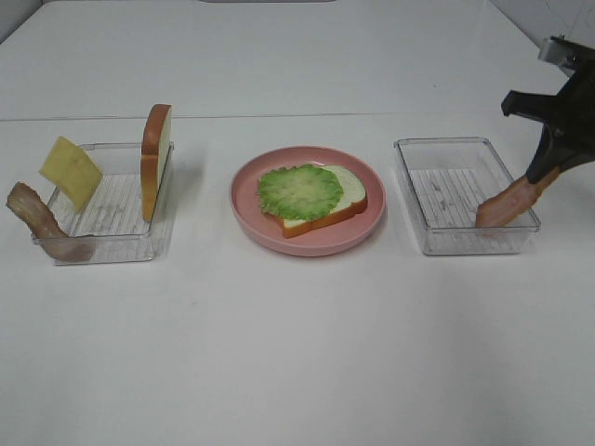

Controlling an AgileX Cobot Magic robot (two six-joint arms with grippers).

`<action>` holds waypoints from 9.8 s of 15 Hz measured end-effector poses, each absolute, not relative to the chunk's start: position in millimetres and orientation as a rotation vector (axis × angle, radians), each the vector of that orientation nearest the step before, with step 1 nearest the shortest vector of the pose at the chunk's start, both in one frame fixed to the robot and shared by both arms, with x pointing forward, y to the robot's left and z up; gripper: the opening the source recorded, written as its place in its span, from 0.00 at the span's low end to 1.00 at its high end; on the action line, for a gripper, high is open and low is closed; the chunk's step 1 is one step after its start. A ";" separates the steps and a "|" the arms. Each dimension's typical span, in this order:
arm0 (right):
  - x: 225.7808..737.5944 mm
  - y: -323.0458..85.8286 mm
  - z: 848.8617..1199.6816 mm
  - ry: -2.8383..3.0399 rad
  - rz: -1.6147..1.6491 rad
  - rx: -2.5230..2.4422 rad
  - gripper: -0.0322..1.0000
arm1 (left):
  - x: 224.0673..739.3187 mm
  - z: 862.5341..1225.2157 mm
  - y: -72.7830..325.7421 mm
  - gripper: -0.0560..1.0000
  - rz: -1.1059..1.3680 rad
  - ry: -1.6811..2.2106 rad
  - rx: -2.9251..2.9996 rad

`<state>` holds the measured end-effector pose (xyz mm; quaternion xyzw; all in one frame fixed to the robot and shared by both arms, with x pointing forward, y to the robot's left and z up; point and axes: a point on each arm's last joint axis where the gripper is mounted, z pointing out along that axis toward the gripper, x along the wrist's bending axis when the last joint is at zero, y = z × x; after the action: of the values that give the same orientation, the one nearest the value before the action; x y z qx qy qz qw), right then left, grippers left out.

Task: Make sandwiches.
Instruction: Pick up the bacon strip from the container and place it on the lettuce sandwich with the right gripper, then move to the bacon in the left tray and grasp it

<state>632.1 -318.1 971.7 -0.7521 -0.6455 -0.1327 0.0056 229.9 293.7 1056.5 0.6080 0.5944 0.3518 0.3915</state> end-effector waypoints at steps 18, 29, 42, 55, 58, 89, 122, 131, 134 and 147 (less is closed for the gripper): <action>622.2 -32.7 990.6 -2.418 -0.879 -1.640 0.05 | 229.9 1056.5 293.7 0.98 0.894 1.510 1.544; 658.5 -49.1 944.9 -2.965 -0.646 -1.592 0.05 | 229.9 1056.5 293.7 0.98 0.894 1.510 1.544; 660.0 -55.5 938.3 -3.062 -0.518 -1.557 0.90 | 229.9 1056.5 293.7 0.98 0.894 1.510 1.544; 623.3 -143.4 1086.1 -2.897 -0.341 -1.951 0.92 | 229.9 1056.5 293.7 0.98 0.894 1.510 1.544; 598.8 -191.4 1111.9 -2.768 -0.395 -2.100 0.92 | 229.9 1056.5 293.7 0.98 0.894 1.510 1.544; 244.7 -303.2 1035.8 -2.483 -1.265 -2.615 0.92 | 229.9 1056.5 293.7 0.98 0.894 1.510 1.544; 236.4 -302.3 1035.9 -2.487 -1.364 -2.620 0.92 | 229.9 1056.5 293.7 0.98 0.894 1.510 1.544; 236.4 -302.3 1035.9 -2.487 -1.364 -2.620 0.92 | 229.4 1064.2 294.0 0.98 0.910 1.497 1.531; 236.4 -302.3 1035.9 -2.487 -1.364 -2.620 0.92 | 247.1 1075.6 294.6 0.98 0.881 1.529 1.577; 236.4 -302.3 1035.9 -2.487 -1.364 -2.620 0.92 | 434.3 1093.7 298.4 0.98 0.433 1.885 1.912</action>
<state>236.4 -302.3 1035.9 -0.6351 -0.6028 -0.3305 -0.3521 434.3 298.4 1093.7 0.6875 0.6777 0.1555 0.2094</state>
